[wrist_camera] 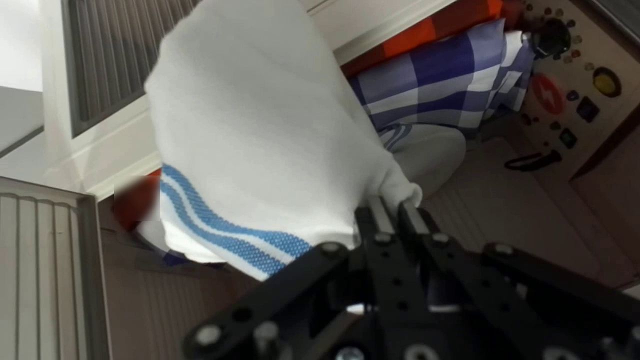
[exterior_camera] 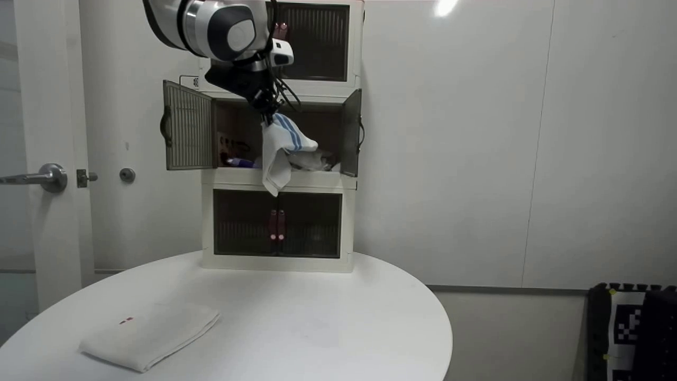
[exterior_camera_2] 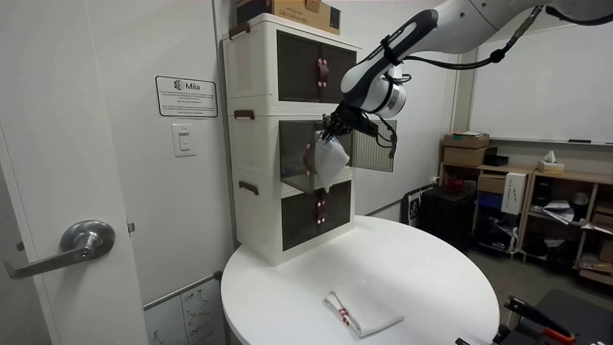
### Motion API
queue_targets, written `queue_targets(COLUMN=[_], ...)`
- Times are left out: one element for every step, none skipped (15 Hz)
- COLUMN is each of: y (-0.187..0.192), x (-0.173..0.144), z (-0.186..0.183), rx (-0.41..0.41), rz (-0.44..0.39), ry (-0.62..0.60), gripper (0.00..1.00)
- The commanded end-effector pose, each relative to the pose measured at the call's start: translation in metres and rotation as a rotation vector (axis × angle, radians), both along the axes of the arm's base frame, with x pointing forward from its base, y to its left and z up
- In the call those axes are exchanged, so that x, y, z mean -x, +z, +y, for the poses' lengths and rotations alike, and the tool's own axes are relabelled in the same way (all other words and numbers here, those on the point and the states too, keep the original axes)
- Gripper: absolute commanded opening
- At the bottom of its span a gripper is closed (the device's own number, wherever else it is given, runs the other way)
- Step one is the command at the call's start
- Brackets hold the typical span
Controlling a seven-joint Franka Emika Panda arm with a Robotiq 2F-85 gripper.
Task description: Put one towel in the middle cabinet
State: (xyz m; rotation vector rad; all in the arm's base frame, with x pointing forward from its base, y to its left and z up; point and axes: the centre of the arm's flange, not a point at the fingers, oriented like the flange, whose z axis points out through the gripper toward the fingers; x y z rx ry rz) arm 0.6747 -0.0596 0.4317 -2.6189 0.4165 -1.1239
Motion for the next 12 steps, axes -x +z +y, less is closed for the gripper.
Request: queue_targets(y=[0.0, 0.0003, 0.0003, 0.0003, 0.0004, 0.0004, 0.0004, 0.0006, -0.0001, -0.0012, -0.0024, -0.0038], x=[0.0, 0.0001, 0.0001, 0.0, 0.0, 0.0001, 0.0, 0.0017, 0.0017, 0.001, -0.0013, -0.0043], z=[-0.0001, 0.0, 0.0, 0.0002, 0.0004, 0.0003, 0.0003, 0.0008, 0.0013, 0.0013, 0.002, 0.0027], rx=[0.0, 0.0, 0.0, 0.0, 0.0, 0.0, 0.0, 0.005, 0.011, 0.009, 0.013, 0.012], rz=[0.0, 0.0, 0.0, 0.0, -0.001, -0.001, -0.001, -0.011, -0.023, -0.03, -0.041, -0.055], ry=[0.0, 0.0, 0.0, 0.0, 0.001, 0.0, 0.0, -0.006, -0.008, -0.005, 0.0, 0.005], gripper=[0.07, 0.07, 0.07, 0.07, 0.07, 0.07, 0.07, 0.02, 0.02, 0.02, 0.02, 0.02])
